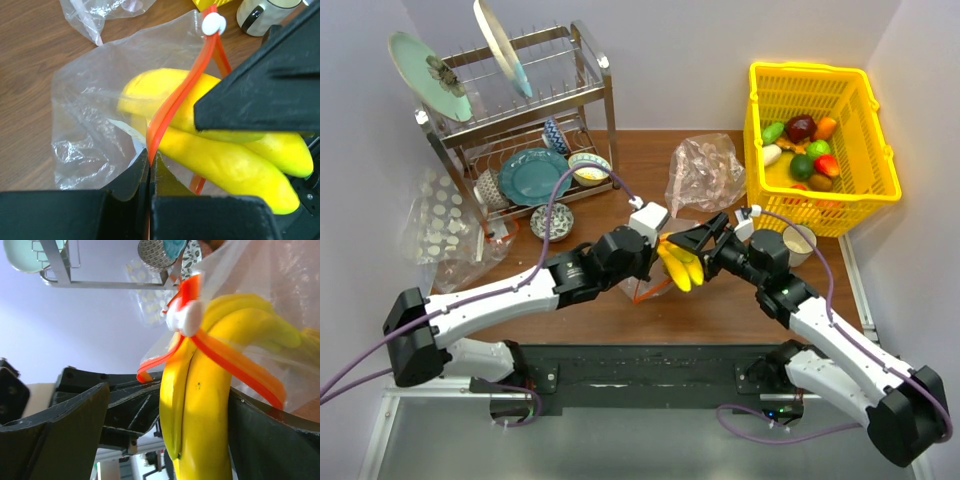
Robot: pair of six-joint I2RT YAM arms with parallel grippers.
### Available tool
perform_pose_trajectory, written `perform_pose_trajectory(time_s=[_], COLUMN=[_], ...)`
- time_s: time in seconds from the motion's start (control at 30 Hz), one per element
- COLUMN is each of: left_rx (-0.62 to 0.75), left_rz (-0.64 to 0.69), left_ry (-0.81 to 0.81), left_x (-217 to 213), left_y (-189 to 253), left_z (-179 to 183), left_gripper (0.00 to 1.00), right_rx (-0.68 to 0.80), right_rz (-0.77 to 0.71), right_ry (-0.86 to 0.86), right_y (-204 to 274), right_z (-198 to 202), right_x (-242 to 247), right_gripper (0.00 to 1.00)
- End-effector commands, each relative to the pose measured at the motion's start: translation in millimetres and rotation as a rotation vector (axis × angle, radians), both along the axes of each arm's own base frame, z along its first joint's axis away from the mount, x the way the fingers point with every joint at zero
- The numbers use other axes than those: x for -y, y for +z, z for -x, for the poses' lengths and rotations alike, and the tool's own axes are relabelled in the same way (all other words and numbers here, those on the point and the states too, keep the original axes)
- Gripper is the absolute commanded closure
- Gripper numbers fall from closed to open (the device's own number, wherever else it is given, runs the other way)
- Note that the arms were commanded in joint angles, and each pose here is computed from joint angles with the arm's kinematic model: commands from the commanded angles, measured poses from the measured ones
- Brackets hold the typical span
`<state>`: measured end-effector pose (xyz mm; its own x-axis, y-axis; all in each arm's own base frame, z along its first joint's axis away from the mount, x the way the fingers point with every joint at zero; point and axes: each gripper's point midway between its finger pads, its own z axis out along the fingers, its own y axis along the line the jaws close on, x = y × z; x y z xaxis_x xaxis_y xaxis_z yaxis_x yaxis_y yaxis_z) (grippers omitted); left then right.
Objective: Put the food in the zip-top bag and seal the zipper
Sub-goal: Place the fake fruit in the zipper food storage bag.
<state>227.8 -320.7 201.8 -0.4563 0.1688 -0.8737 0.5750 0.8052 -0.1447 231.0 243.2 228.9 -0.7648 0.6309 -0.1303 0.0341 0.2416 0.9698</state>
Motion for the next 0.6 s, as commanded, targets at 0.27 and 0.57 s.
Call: perform_pose_trajectory(time_s=[0.27, 0.57], left_rx=[-0.134, -0.172], left_rz=[0.130, 0.159], left_ry=[-0.138, -0.154], left_x=[33.4, 24.4], left_y=[53.7, 65.3], left_z=[-11.3, -25.4], left_gripper=[1.00, 1.00], right_rx=[0.116, 0.136], right_rz=[0.331, 0.475], right_ry=[-0.073, -0.018], right_y=[17.8, 6.8], right_z=[-10.9, -9.9], right_x=[31.0, 36.5], right_gripper=[0.27, 0.03])
